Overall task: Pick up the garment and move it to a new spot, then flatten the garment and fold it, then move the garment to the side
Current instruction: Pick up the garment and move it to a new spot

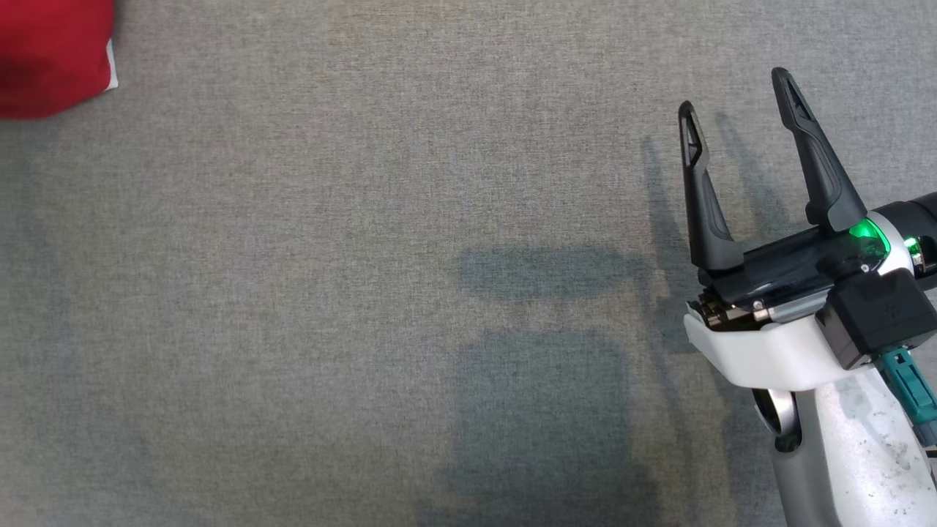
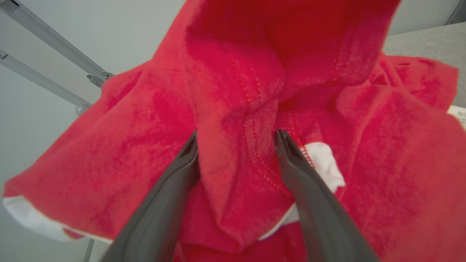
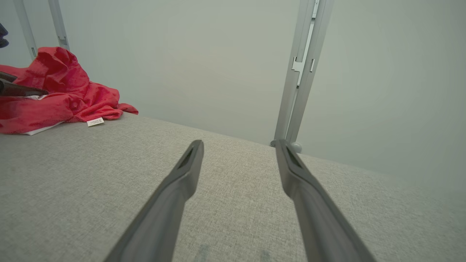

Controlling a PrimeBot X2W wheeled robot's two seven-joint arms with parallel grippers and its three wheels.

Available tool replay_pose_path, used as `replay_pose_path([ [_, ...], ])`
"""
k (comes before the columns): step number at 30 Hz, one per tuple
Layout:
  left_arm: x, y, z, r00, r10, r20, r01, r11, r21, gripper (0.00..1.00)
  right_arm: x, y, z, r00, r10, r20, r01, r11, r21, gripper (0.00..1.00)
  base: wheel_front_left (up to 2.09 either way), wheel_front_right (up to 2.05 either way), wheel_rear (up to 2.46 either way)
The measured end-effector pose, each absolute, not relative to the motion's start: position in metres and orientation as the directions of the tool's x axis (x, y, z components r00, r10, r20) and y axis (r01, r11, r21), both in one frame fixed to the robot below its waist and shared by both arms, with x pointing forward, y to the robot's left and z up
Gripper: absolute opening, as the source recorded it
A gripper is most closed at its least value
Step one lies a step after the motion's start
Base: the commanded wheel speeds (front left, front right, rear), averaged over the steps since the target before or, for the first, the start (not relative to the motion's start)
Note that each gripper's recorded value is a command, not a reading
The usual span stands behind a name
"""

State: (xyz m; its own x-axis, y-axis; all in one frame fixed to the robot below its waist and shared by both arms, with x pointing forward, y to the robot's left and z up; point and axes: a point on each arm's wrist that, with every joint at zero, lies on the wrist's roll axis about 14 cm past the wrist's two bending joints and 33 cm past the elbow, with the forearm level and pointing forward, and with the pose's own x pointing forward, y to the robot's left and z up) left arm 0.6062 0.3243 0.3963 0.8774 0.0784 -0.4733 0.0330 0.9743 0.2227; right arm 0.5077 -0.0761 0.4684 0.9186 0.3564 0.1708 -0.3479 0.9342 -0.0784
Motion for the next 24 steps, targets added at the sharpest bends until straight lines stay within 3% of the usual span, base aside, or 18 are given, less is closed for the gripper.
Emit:
replay_pose_path([
  [1,0.608,0.322,0.393,0.876,0.074,-0.478,0.038,0.975,0.22,0.03,0.508,-0.078,0.467,0.921,0.352,0.166,-0.343,0.936,-0.079,1.0,0.0,0.0,0.0],
  [2,0.61,0.319,0.392,0.875,0.066,-0.479,0.047,0.974,0.22,0.0,0.508,-0.081,0.466,0.924,0.347,0.162,-0.338,0.938,-0.082,1.0,0.0,0.0,0.0],
  [9,0.616,0.312,0.422,0.905,0.033,-0.424,0.081,0.965,0.249,0.0,0.504,-0.083,0.48,0.922,0.34,0.184,-0.332,0.94,-0.074,1.0,0.0,0.0,0.0],
  [16,0.617,0.302,0.494,0.952,-0.016,-0.306,0.118,0.941,0.318,0.0,0.492,-0.084,0.51,0.914,0.332,0.233,-0.329,0.943,-0.053,1.0,0.0,0.0,0.0],
  [24,0.603,0.251,0.585,0.971,-0.161,-0.178,0.219,0.897,0.383,0.0,0.463,-0.106,0.54,0.926,0.276,0.259,-0.272,0.961,-0.05,1.0,0.0,0.0,0.0],
])
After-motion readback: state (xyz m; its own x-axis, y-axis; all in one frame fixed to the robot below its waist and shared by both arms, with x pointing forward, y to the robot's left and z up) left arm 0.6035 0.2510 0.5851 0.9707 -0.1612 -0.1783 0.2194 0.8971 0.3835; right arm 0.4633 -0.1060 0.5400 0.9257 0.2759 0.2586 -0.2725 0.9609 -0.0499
